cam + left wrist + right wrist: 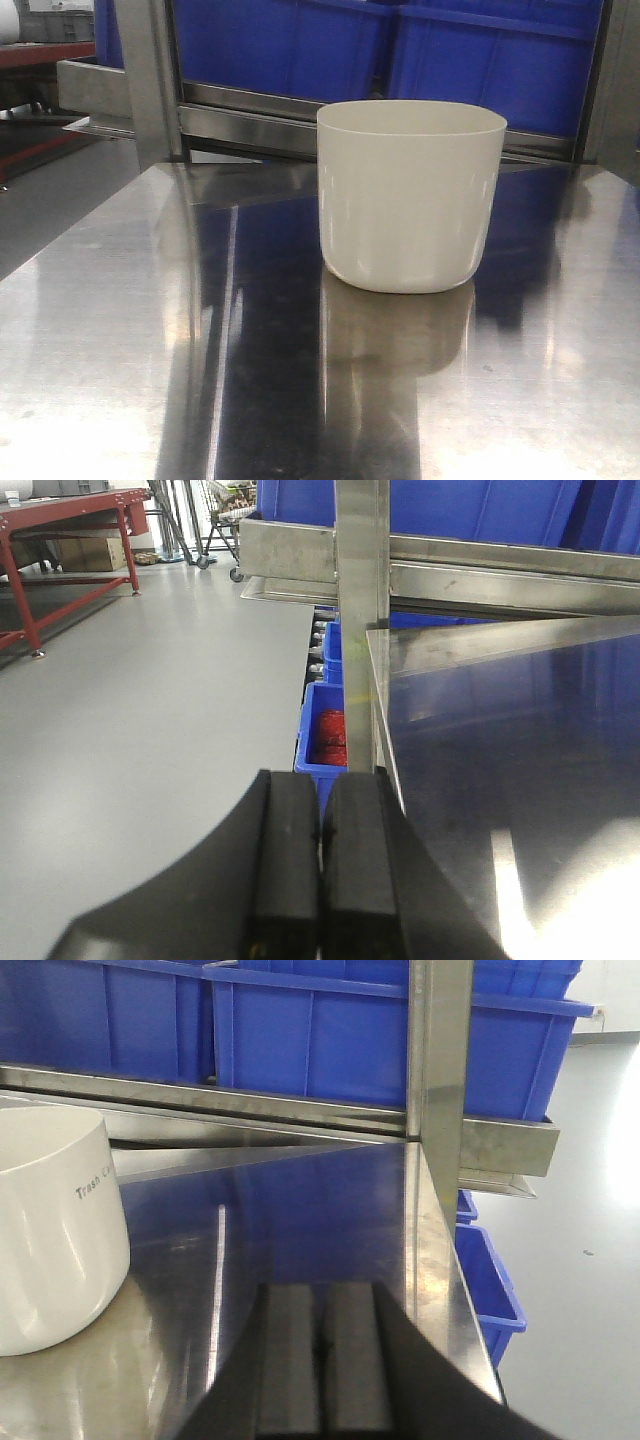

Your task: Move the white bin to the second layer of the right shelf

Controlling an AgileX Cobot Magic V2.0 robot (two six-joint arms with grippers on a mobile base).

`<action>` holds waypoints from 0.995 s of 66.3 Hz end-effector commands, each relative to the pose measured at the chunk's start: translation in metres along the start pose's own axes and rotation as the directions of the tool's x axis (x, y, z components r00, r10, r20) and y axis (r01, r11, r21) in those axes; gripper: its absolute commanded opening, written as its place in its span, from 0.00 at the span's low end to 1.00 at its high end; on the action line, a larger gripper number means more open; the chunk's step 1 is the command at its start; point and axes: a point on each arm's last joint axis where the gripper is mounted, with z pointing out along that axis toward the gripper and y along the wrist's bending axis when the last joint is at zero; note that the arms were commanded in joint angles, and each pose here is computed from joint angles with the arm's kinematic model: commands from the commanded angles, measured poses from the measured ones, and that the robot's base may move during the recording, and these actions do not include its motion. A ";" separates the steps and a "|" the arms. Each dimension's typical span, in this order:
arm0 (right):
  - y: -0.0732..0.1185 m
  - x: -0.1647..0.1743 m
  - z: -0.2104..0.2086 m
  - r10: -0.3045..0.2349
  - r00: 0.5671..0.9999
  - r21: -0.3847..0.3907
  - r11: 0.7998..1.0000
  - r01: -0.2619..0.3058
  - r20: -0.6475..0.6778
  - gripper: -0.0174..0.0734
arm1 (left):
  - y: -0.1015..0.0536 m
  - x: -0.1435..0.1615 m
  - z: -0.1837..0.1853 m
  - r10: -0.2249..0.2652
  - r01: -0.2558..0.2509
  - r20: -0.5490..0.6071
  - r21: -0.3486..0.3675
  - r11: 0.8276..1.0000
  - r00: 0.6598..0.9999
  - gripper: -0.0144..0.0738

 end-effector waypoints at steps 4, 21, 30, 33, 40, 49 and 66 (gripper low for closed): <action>0.001 -0.015 -0.003 -0.003 0.992 -0.004 1.000 0.004 0.122 0.25 | -0.001 0.004 0.002 -0.003 0.003 0.053 0.004 1.000 0.999 0.26; 0.001 -0.015 -0.003 -0.003 0.992 -0.004 1.000 0.004 0.122 0.25 | -0.001 0.004 0.002 -0.003 0.003 0.053 0.004 1.000 0.999 0.26; 0.001 -0.015 -0.003 -0.003 0.992 -0.004 1.000 0.004 0.122 0.25 | -0.001 0.004 0.002 -0.003 0.003 0.053 0.004 1.000 0.999 0.26; 0.001 -0.015 -0.003 -0.003 0.992 -0.004 1.000 0.004 0.122 0.25 | -0.001 0.004 0.002 -0.003 0.003 0.053 0.004 1.000 0.999 0.26; 0.001 -0.015 -0.003 -0.003 0.992 -0.004 1.000 0.004 0.122 0.25 | -0.001 0.004 0.002 -0.003 0.003 0.053 0.004 1.000 0.999 0.26; 0.001 -0.015 -0.003 -0.003 0.992 -0.004 1.000 0.004 0.122 0.25 | -0.001 0.004 0.002 -0.003 0.003 0.053 0.004 1.000 0.999 0.26; 0.001 -0.015 -0.003 -0.003 0.992 -0.004 1.000 0.004 0.122 0.25 | -0.001 0.004 0.002 -0.003 0.003 0.053 0.004 1.000 0.999 0.26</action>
